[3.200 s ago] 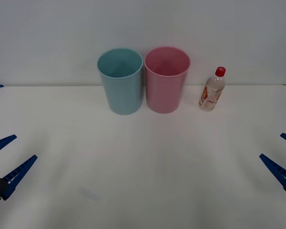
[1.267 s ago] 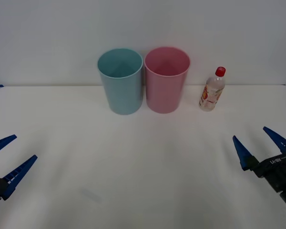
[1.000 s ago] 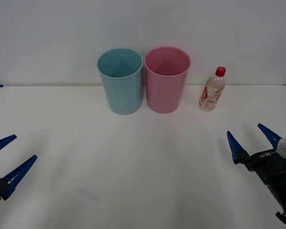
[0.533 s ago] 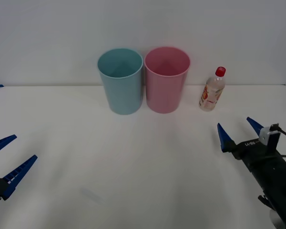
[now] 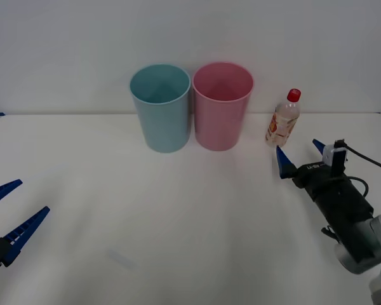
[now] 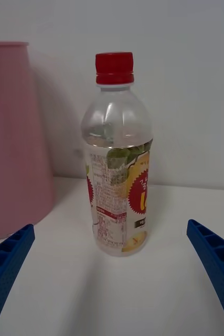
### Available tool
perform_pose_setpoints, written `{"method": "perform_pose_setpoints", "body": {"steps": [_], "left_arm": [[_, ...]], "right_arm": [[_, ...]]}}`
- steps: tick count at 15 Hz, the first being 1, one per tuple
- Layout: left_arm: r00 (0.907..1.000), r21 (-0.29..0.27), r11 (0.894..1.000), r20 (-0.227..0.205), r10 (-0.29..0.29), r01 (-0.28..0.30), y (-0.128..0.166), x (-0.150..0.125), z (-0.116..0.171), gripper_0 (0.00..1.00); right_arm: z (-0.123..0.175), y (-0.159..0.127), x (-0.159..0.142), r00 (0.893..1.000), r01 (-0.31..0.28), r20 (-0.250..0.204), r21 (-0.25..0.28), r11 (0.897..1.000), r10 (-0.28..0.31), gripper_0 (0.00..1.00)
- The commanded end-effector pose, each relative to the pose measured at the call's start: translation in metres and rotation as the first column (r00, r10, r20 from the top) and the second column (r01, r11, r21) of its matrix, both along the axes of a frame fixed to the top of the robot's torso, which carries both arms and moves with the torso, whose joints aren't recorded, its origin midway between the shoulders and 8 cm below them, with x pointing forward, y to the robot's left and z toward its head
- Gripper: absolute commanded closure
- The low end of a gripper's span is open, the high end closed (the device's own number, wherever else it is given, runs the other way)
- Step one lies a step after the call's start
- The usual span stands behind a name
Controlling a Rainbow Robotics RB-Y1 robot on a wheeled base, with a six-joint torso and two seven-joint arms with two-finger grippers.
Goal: Grasp the object on the table and drop it into the matching bin: aluminum can to the light blue bin, PET bottle to the pink bin.
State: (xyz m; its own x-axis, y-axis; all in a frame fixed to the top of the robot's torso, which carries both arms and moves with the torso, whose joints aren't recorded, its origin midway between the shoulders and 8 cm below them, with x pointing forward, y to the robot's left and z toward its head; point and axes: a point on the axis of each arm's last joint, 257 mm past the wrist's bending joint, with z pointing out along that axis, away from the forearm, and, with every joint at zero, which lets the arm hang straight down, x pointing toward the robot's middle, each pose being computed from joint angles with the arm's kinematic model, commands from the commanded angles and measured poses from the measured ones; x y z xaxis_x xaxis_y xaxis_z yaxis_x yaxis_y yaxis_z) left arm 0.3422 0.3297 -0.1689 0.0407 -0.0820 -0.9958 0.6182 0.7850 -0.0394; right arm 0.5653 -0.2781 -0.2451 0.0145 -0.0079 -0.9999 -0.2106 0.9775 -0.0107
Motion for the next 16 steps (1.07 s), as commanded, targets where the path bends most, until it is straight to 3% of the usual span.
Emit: {"method": "perform_pose_setpoints", "body": {"steps": [1, 16], "left_arm": [[1.0, 0.0, 1.0, 0.0, 0.0, 0.0, 0.0, 0.0, 0.0, 0.0], [1.0, 0.0, 1.0, 0.0, 0.0, 0.0, 0.0, 0.0, 0.0, 0.0]], "right_arm": [[0.001, 0.005, 0.022, 1.0, 0.011, -0.013, -0.001, 1.0, -0.011, 0.0], [0.007, 0.02, 0.108, 0.992, 0.065, -0.103, -0.034, 0.997, -0.068, 0.0]]}}
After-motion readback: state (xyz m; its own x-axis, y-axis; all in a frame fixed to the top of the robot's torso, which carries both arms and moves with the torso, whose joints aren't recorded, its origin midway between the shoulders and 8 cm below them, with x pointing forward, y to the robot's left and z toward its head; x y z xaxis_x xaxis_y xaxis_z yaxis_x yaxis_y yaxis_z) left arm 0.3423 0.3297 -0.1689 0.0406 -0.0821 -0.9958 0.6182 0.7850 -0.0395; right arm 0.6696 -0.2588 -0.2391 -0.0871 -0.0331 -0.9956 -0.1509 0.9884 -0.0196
